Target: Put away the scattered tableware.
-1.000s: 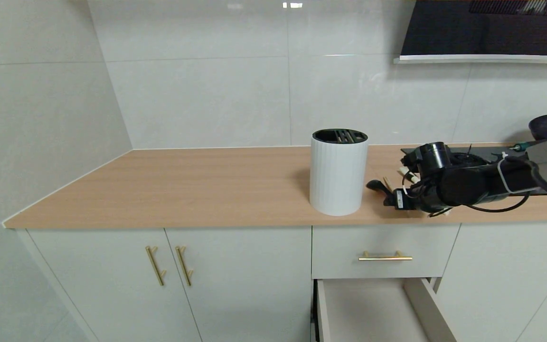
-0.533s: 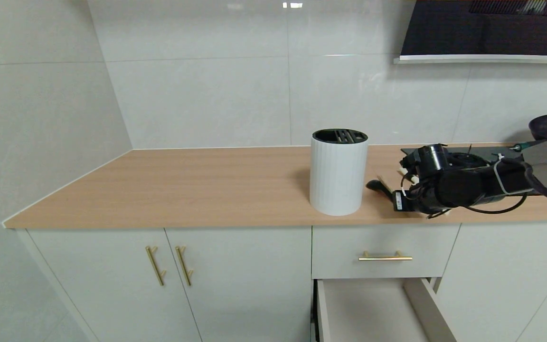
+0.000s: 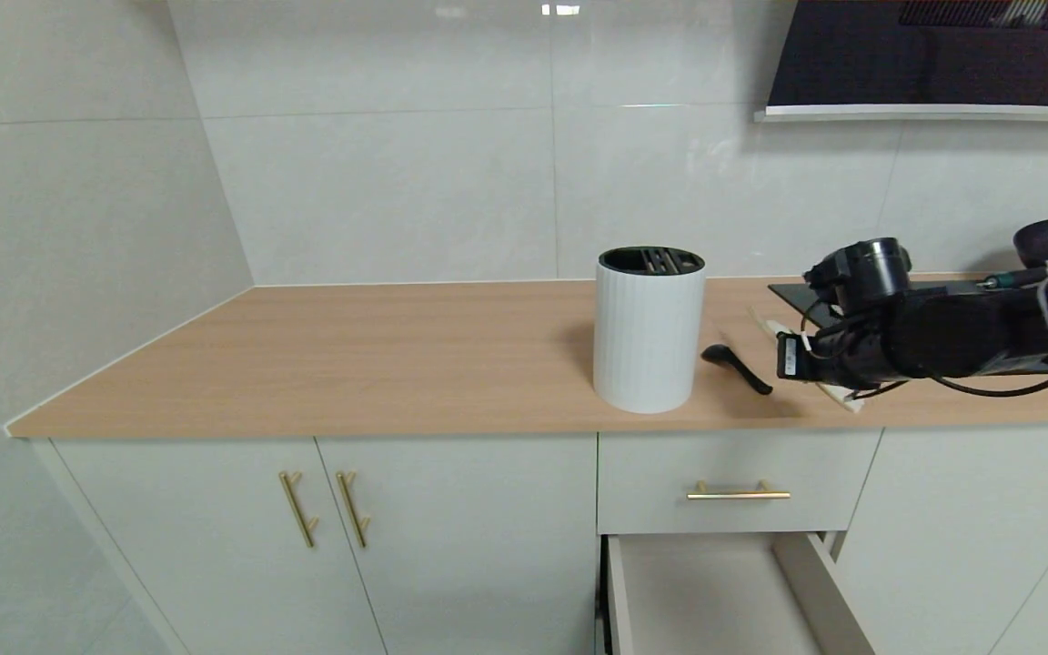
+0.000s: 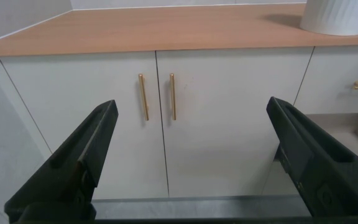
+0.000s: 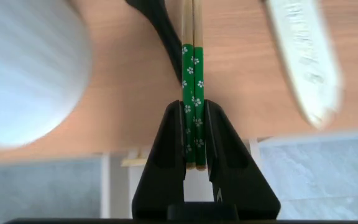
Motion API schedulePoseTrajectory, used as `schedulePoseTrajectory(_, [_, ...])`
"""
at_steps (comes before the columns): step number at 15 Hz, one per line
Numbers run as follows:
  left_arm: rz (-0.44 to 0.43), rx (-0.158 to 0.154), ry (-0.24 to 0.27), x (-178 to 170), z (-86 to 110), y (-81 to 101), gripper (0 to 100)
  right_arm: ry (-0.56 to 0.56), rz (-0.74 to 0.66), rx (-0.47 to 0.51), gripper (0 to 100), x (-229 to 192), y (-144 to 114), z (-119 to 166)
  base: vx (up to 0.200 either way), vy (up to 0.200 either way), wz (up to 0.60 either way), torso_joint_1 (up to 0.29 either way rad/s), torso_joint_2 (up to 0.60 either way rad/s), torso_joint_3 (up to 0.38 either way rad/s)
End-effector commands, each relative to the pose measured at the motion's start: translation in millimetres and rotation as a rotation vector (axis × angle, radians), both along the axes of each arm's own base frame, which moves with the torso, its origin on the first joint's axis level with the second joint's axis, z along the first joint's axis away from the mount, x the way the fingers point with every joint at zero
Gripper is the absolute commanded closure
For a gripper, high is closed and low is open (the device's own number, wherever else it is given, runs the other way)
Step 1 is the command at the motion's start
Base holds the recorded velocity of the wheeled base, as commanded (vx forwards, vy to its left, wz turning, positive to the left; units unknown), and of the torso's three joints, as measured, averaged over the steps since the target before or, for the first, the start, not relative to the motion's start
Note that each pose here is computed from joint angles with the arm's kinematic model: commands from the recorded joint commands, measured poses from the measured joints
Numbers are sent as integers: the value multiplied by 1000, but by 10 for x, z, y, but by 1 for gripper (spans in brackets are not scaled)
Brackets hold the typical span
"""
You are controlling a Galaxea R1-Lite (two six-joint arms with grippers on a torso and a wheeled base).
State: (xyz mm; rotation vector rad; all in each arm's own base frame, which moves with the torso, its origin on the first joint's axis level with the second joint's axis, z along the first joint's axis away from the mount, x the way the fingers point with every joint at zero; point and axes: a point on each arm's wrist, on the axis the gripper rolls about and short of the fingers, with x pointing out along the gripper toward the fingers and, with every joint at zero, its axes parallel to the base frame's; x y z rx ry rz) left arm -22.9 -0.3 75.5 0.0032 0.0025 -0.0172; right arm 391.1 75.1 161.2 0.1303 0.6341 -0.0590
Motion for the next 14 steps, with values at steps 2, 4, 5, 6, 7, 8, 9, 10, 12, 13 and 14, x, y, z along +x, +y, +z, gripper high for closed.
schedulePoseTrajectory(2, [0,0,1,0,-1,0,0,-65,72,73,100,-1016,-168,594,0,0,0,0,0,0])
schedulePoseTrajectory(4, [0,0,1,0,-1,0,0,3,138,112,100,-1422,-233,737,0,0,0,0,0,0])
schedulePoseTrajectory(5, [0,0,1,0,-1,0,0,45,187,146,100,-1594,-254,799,0,0,0,0,0,0])
schedulePoseTrajectory(6, [0,0,1,0,-1,0,0,90,238,185,100,-1765,-277,853,0,0,0,0,0,0])
schedulePoseTrajectory(7, [0,0,1,0,-1,0,0,110,265,207,100,-1872,-291,881,0,0,0,0,0,0])
schedulePoseTrajectory(8, [0,0,1,0,-1,0,0,133,286,217,100,-1933,-295,869,0,0,0,0,0,0])
schedulePoseTrajectory(9, [0,0,1,0,-1,0,0,145,292,218,100,-1941,-295,854,0,0,0,0,0,0])
schedulePoseTrajectory(10, [0,0,1,0,-1,0,0,186,310,221,100,-1972,-276,809,0,0,0,0,0,0])
schedulePoseTrajectory(12, [0,0,1,0,-1,0,0,290,417,236,100,-2029,-104,683,0,0,0,0,0,0])
schedulePoseTrajectory(13, [0,0,1,0,-1,0,0,309,447,227,100,-2033,-47,651,0,0,0,0,0,0])
schedulePoseTrajectory(14, [0,0,1,0,-1,0,0,340,480,213,100,-2063,8,588,0,0,0,0,0,0])
